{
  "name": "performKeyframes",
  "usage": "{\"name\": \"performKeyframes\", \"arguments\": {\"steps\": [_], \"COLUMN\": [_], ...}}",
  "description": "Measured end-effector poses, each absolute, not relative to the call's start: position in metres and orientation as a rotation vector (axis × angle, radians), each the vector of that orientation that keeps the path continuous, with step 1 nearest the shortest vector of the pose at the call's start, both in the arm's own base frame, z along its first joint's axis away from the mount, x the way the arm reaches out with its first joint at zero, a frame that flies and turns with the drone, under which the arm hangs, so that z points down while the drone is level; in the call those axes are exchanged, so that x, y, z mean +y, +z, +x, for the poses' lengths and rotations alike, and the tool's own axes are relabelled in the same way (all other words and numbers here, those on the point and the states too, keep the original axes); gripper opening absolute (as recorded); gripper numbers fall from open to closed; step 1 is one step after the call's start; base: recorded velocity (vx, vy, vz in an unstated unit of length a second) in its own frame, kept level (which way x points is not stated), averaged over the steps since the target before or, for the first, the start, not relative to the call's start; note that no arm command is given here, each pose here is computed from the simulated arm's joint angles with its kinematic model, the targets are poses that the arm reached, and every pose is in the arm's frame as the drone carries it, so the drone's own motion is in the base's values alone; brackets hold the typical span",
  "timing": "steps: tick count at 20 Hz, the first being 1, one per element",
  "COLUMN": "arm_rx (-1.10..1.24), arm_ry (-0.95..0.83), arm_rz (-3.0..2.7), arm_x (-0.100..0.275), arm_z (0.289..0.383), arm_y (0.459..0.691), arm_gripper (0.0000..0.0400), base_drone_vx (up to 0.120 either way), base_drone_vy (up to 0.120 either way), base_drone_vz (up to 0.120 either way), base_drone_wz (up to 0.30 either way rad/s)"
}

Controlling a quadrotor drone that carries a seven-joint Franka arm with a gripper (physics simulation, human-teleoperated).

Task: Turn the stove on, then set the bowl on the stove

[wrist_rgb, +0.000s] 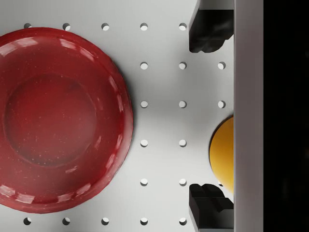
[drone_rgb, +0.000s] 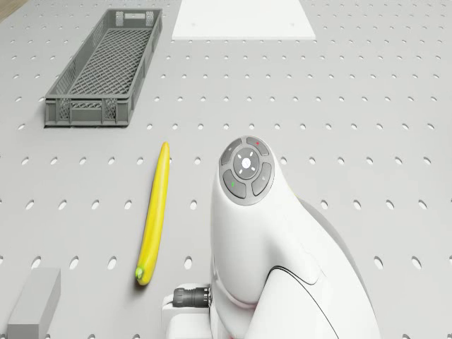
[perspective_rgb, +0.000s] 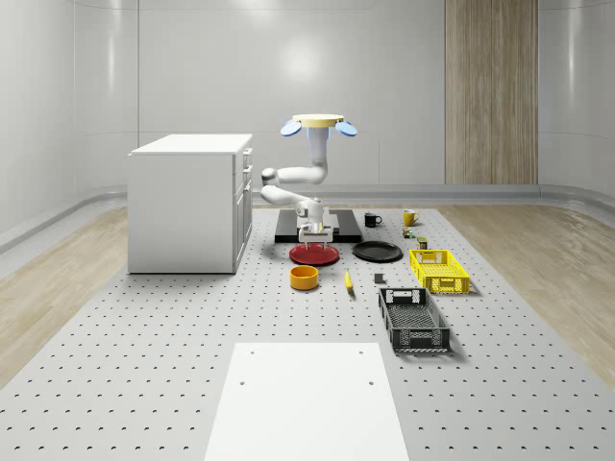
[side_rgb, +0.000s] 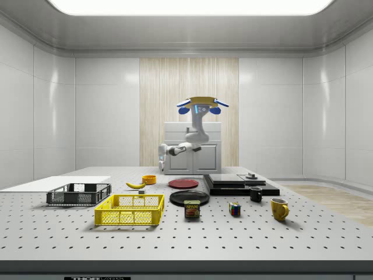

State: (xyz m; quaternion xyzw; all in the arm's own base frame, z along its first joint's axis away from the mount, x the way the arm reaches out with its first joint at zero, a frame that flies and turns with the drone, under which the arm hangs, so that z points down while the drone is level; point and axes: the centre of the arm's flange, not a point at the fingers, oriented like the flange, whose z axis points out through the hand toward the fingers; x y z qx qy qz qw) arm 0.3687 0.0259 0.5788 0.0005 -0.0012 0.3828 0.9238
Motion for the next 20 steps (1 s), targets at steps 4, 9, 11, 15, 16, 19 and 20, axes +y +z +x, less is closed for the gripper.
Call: {"name": "performKeyframes", "arguments": {"steps": [4, 9, 11, 15, 16, 19, 20], "arm_rx": [-0.002, -0.002, -0.002, -0.002, -0.002, -0.002, -0.002], "arm_ry": [0.786, 0.786, 0.786, 0.786, 0.786, 0.786, 0.786], "arm_rz": [0.001, 0.001, 0.001, 0.001, 0.001, 0.001, 0.001], "arm_x": [0.0259, 0.0259, 0.0259, 0.0259, 0.0259, 0.0259, 0.0259], "arm_z": [0.3687, 0.3687, 0.3687, 0.3687, 0.3687, 0.3687, 0.3687], "arm_y": [0.5788, 0.5788, 0.5788, 0.5788, 0.5788, 0.5788, 0.5788], "arm_gripper": [0.0400, 0.0400, 0.0400, 0.0400, 0.0400, 0.0400, 0.0400], "base_drone_vx": [0.120, 0.120, 0.120, 0.120, 0.120, 0.120, 0.120], "base_drone_vy": [0.000, 0.000, 0.000, 0.020, 0.120, 0.027, 0.000], "base_drone_vz": [0.000, -0.072, -0.100, -0.050, 0.000, 0.000, 0.000], "base_drone_wz": [0.000, 0.000, 0.000, 0.000, 0.000, 0.000, 0.000]}}
